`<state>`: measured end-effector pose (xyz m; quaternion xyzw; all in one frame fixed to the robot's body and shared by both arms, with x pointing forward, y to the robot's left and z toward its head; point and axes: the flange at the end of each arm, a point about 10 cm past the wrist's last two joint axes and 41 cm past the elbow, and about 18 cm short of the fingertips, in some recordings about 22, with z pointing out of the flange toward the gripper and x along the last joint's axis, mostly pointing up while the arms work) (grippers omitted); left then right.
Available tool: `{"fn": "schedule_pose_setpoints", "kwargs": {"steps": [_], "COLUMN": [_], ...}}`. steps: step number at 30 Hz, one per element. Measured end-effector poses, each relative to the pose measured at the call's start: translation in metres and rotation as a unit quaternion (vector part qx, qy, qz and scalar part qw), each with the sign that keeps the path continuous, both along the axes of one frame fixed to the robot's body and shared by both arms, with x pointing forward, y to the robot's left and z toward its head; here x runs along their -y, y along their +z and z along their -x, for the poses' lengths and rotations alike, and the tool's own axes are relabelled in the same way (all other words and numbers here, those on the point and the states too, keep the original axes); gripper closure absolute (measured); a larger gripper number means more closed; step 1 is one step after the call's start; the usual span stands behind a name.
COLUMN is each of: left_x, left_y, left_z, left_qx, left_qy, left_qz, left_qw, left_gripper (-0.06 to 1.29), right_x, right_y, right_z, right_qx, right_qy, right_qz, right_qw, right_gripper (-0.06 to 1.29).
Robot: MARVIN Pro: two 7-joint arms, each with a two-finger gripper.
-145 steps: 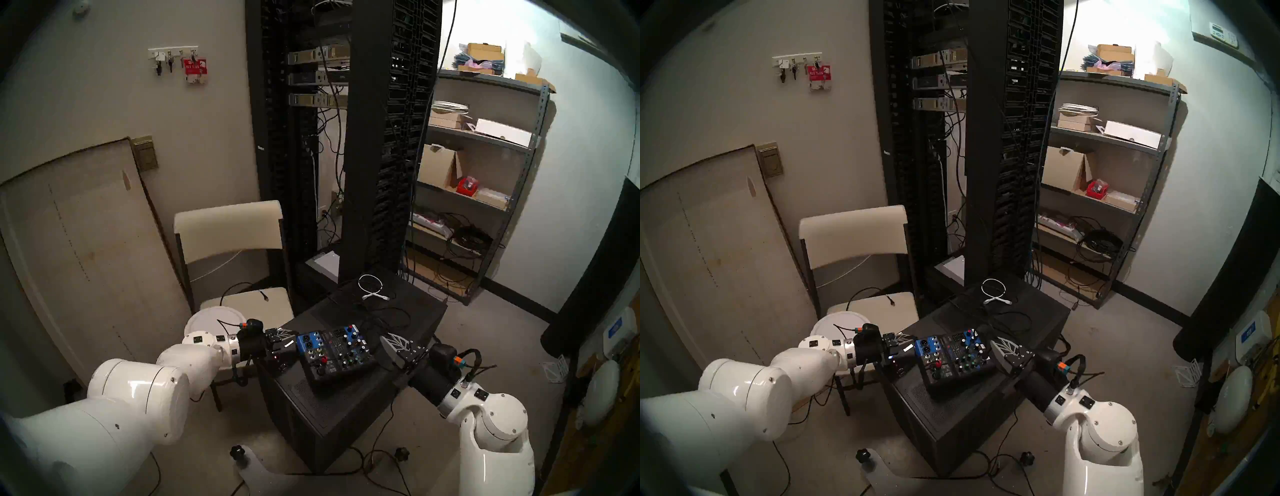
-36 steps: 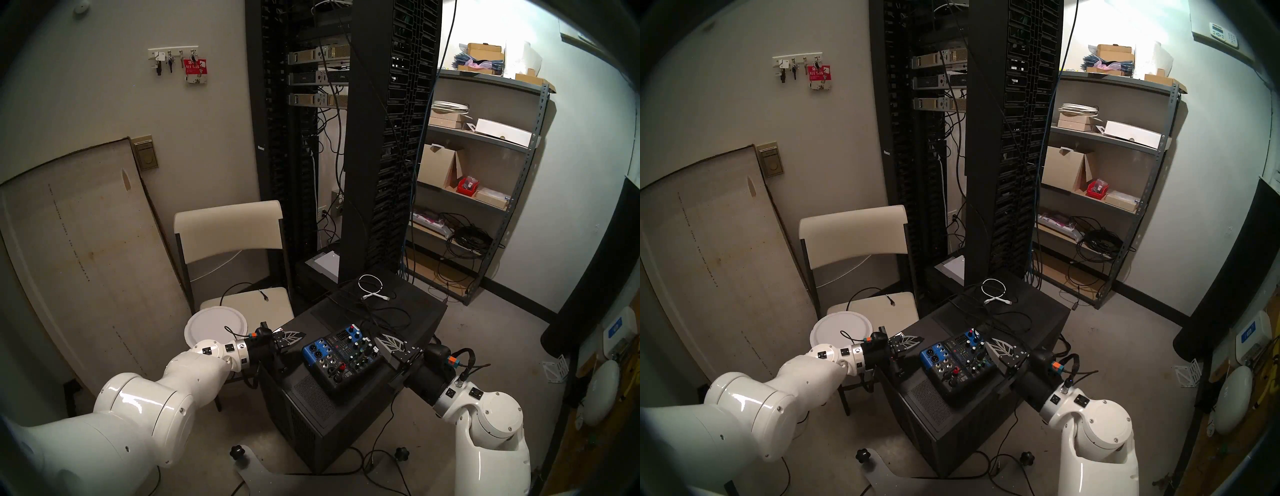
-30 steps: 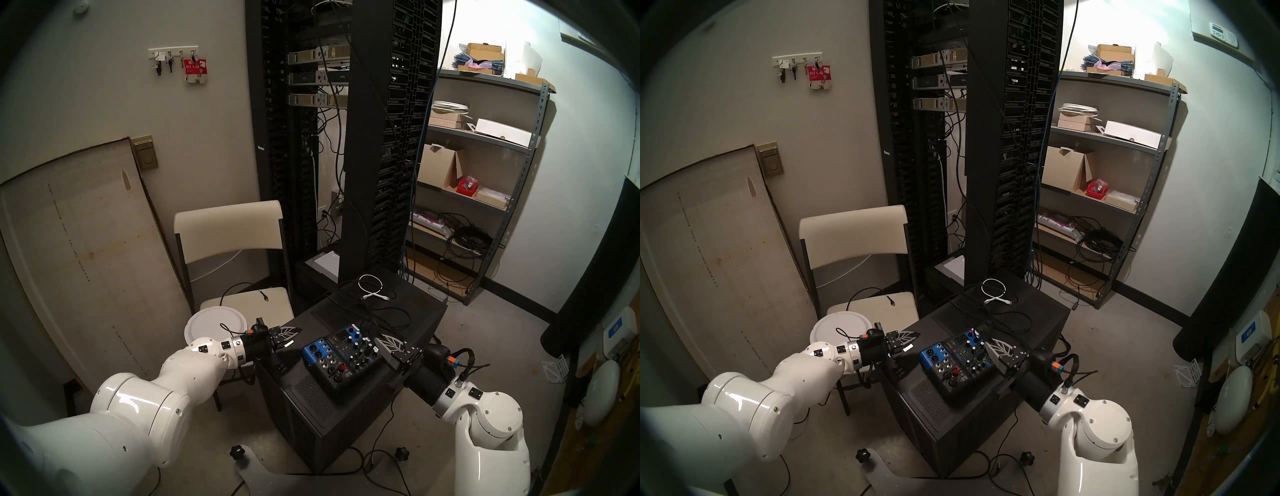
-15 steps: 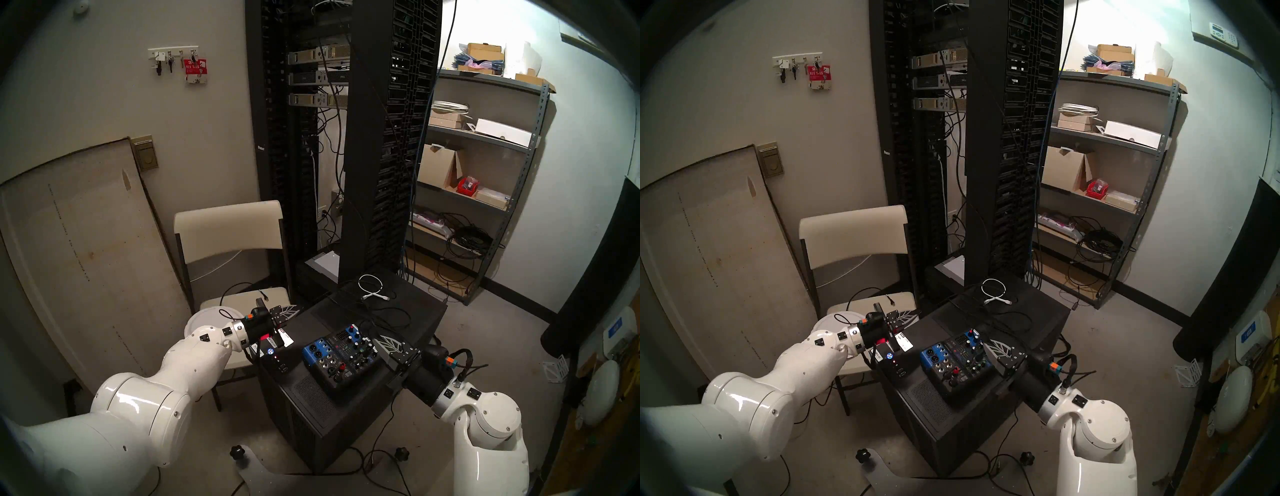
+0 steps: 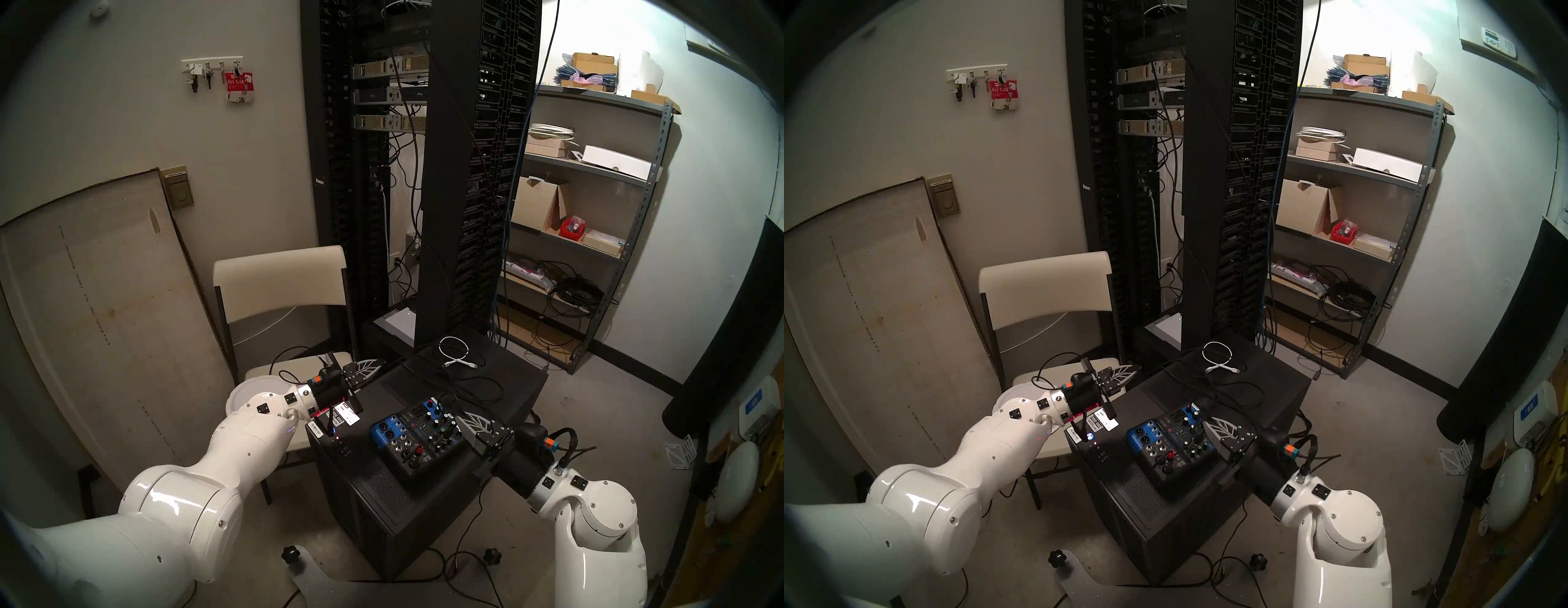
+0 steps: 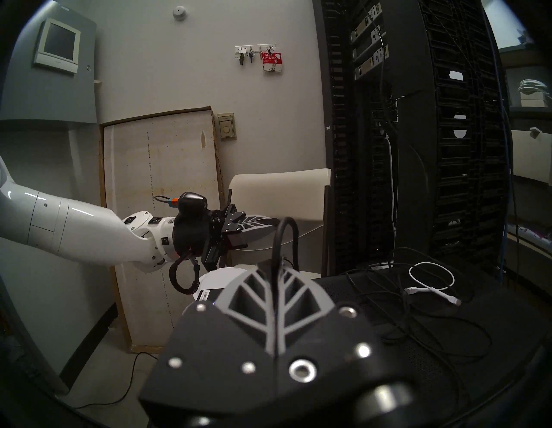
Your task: Insert aux cable
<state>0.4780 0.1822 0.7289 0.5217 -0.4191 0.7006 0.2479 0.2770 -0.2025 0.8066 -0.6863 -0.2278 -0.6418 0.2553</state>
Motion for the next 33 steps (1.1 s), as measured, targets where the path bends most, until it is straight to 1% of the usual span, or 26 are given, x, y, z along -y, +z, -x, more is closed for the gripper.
{"fn": "schedule_pose_setpoints", "kwargs": {"steps": [4,9,14,23,24,26,27,33], "left_x": [0.003,0.003,0.002,-0.001,-0.002,-0.002,-0.002,-0.003], "left_y": [-0.003,-0.003,0.000,0.012,0.014,0.016,0.019,0.027], "left_z": [0.006,0.011,0.014,0.019,0.020,0.021,0.022,0.028], "left_qx": [0.000,0.006,0.014,0.040,0.044,0.048,0.053,0.064], "left_qy": [-0.005,-0.010,-0.013,-0.019,-0.020,-0.021,-0.022,-0.029], "left_qz": [0.002,0.002,0.002,0.008,0.009,0.010,0.011,0.016], "left_qw": [1.0000,0.9999,0.9998,0.9990,0.9988,0.9986,0.9983,0.9974], "left_gripper": [1.25,1.25,1.25,1.25,1.04,0.95,0.92,0.92], "right_x": [0.000,-0.001,-0.002,-0.004,-0.004,-0.004,-0.005,-0.007], "right_y": [0.000,0.000,0.000,0.000,0.000,0.000,0.000,0.001], "right_z": [0.000,-0.001,-0.001,-0.002,-0.002,-0.002,-0.002,-0.003], "right_qx": [0.000,0.000,0.000,0.001,0.001,0.001,0.001,0.002], "right_qy": [0.001,0.002,0.004,0.007,0.007,0.008,0.009,0.011], "right_qz": [0.000,0.000,0.000,0.000,0.000,0.000,0.000,0.000], "right_qw": [1.0000,1.0000,1.0000,1.0000,1.0000,1.0000,1.0000,0.9999], "right_gripper": [1.25,1.25,1.25,1.25,1.25,1.25,1.25,1.25]}}
